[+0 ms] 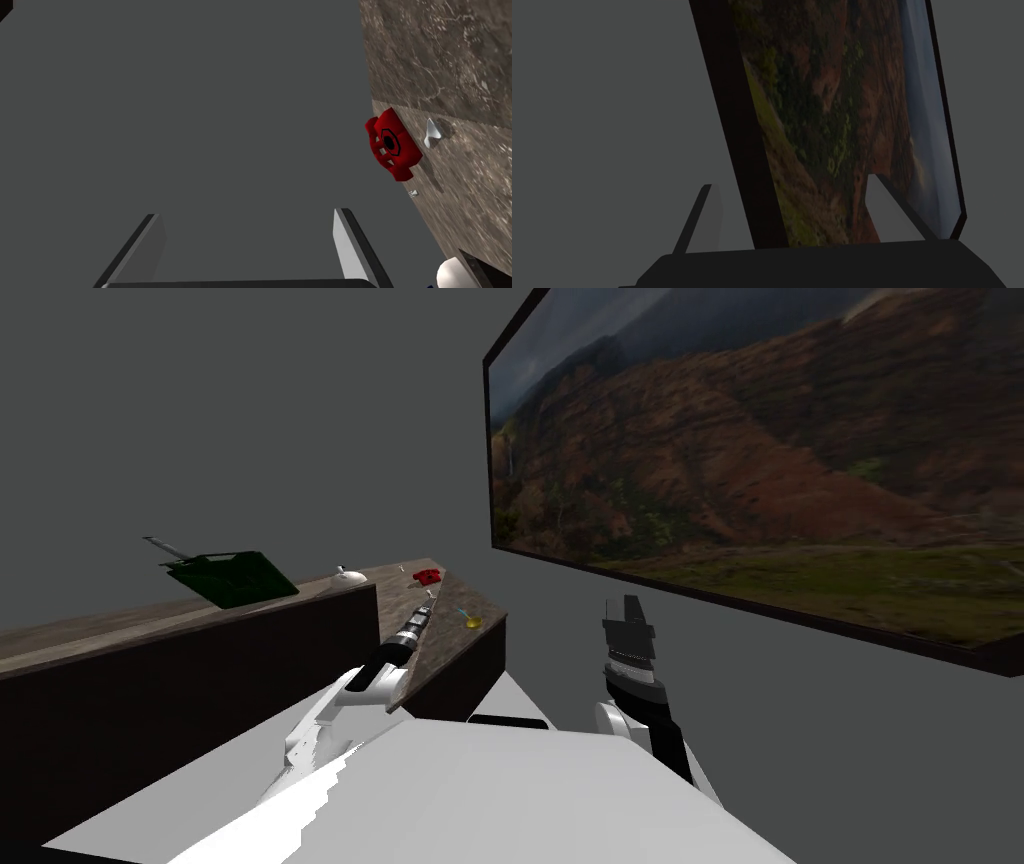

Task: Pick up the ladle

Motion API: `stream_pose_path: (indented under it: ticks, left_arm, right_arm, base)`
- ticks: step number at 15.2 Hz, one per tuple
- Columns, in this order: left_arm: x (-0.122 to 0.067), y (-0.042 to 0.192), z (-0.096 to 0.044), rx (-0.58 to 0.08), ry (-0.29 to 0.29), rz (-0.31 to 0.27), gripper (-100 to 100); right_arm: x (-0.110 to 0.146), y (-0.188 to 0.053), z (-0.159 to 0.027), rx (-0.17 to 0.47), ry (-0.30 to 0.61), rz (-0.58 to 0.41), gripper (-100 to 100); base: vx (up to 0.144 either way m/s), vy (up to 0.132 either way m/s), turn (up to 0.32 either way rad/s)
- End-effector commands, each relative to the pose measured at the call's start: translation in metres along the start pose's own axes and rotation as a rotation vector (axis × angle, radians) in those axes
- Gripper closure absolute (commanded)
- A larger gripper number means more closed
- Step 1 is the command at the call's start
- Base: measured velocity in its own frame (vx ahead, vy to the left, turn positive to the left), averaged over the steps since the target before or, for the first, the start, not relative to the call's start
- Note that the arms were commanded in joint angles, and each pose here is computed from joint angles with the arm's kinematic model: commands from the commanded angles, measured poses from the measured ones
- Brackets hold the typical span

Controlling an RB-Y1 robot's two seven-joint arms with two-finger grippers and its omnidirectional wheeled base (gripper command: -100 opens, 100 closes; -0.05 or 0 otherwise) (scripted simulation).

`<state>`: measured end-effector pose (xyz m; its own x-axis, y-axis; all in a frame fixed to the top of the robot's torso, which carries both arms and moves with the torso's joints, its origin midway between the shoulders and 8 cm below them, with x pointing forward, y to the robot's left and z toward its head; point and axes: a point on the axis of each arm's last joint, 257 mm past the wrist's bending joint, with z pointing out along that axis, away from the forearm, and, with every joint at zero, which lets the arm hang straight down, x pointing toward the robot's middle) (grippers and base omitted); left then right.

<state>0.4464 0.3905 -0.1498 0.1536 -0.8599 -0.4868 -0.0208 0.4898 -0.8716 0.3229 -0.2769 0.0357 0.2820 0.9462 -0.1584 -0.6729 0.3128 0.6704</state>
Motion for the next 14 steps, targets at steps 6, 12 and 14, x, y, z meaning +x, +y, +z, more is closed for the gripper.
stream_pose_path:
  ticks: [6, 12, 14]
  left_arm:
    - [-0.013, 0.048, 0.011, -0.159, 0.016, 0.041, -100]
    - [-0.030, 0.085, 0.017, -0.287, 0.025, 0.072, -100]
    - [-0.028, 0.092, 0.015, -0.312, 0.031, 0.071, -100]
  right_arm:
    - [0.000, 0.000, 0.000, 0.000, 0.000, 0.000, 0]
    - [0.000, 0.000, 0.000, 0.000, 0.000, 0.000, 0]
    - [0.000, 0.000, 0.000, 0.000, 0.000, 0.000, 0]
  base:
    - [-0.005, 0.003, -0.151]
    - [-0.004, 0.002, -0.140]
    - [-0.002, 0.003, -0.043]
